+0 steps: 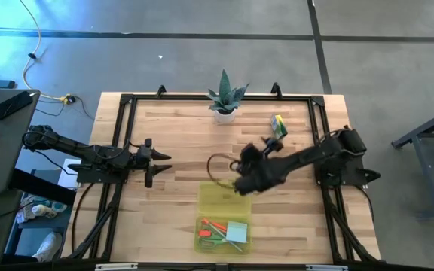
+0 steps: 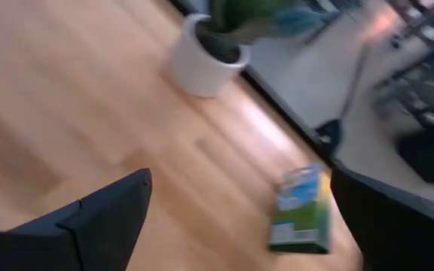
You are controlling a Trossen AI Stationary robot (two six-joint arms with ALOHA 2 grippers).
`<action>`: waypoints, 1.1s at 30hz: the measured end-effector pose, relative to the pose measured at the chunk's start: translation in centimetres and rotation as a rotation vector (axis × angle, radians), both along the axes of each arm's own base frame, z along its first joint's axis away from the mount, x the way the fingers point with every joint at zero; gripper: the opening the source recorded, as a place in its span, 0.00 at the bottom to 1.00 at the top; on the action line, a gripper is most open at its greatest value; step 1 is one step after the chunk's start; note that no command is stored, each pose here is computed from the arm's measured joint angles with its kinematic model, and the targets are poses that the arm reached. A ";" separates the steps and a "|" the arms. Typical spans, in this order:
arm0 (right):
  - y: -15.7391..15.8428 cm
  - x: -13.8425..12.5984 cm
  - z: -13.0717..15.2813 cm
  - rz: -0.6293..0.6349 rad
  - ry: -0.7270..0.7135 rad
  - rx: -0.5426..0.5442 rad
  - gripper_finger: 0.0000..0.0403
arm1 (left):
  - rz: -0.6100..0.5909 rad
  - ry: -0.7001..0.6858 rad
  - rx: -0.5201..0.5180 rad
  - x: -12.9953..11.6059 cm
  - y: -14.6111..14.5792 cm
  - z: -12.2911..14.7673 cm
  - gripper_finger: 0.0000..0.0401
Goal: Pack school essentials
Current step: Put the yellow crayon box into the yellow supply box
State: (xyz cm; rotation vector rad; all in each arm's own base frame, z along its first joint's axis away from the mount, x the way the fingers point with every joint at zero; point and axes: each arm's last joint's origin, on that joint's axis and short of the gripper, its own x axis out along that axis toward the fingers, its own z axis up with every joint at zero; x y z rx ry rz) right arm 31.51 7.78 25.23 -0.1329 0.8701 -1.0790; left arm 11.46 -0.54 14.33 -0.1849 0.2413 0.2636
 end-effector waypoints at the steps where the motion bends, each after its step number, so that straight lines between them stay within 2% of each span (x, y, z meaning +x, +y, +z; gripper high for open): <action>1: -0.8 -0.1 0.1 -0.030 0.015 -0.008 0.99 | 0.000 0.000 0.000 0.0 0.0 0.0 0.40; 7: -5.5 -0.8 0.7 -0.214 0.084 -0.038 0.99 | 0.000 0.000 0.000 0.0 0.0 0.0 0.40; 16: -12.1 -2.4 -1.7 -0.468 0.227 0.074 0.99 | 0.000 0.000 0.000 0.0 0.0 0.0 0.40; 21: -14.1 -3.2 -2.7 -0.500 0.331 0.137 0.97 | 0.000 0.000 0.000 0.0 0.0 0.0 0.40; 26: -15.1 -3.4 -3.0 -0.461 0.414 0.170 0.94 | 0.000 0.000 0.000 0.0 0.0 0.0 0.40; 33: -15.8 -3.8 -2.7 -0.433 0.462 0.166 0.93 | 0.000 0.000 0.000 0.0 0.0 0.0 0.40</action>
